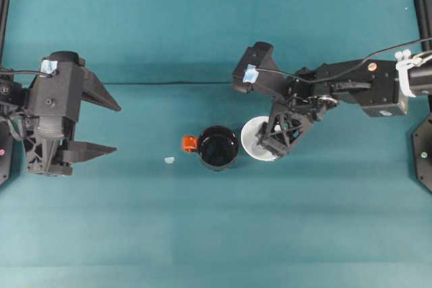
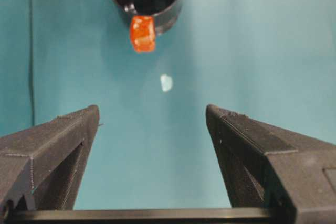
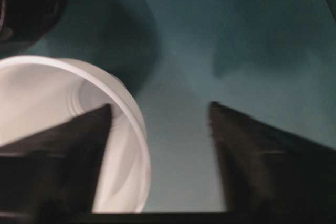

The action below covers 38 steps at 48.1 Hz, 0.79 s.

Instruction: Put the paper cup into the moved red handle cup holder.

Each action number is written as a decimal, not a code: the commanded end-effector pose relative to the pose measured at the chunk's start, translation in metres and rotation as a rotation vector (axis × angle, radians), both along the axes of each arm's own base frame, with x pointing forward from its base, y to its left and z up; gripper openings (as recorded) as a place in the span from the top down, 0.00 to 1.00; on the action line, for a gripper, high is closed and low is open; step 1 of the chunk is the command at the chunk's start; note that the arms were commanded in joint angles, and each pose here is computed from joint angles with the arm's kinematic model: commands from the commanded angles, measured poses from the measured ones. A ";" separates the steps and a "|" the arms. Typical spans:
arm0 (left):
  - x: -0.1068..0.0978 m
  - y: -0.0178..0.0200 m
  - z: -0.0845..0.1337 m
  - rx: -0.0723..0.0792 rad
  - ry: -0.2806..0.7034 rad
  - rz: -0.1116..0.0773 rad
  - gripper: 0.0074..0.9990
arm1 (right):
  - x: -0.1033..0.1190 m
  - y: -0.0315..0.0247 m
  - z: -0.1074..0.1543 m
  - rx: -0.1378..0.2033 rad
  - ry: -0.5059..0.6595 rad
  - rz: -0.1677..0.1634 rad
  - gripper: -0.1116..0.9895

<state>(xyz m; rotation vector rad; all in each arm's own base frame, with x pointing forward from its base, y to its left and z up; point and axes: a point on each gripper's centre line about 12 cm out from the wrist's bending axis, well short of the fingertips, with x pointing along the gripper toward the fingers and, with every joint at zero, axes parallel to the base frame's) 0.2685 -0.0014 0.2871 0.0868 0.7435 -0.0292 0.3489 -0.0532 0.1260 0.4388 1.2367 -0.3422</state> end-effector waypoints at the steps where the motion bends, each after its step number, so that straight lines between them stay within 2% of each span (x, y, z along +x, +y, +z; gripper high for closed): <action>1: 0.001 -0.0003 0.006 0.002 -0.021 -0.003 0.10 | 0.006 -0.0006 0.013 0.000 -0.037 -0.010 0.69; 6: 0.001 -0.0001 0.006 0.005 -0.022 -0.003 0.10 | 0.008 -0.0003 0.016 0.000 -0.039 -0.006 0.88; 12: 0.001 -0.0003 0.005 0.001 -0.020 -0.002 0.10 | 0.008 0.0007 0.017 0.012 -0.028 -0.011 0.98; 16: 0.001 -0.0001 0.005 0.004 -0.020 -0.002 0.10 | 0.009 0.0016 0.018 0.023 -0.030 -0.019 0.99; 28: 0.002 -0.0003 0.005 0.001 -0.020 -0.002 0.10 | 0.008 0.0054 0.023 0.063 -0.035 -0.043 1.00; 33: 0.002 -0.0001 0.005 0.003 -0.020 -0.001 0.10 | 0.005 0.0074 0.040 0.075 -0.042 -0.044 1.00; 36: 0.002 -0.0003 0.006 0.000 -0.021 -0.001 0.10 | 0.002 0.0073 0.057 0.076 -0.056 -0.041 1.00; 38: 0.002 -0.0001 0.005 0.003 -0.020 -0.001 0.10 | -0.001 0.0068 0.072 0.074 -0.072 -0.037 1.00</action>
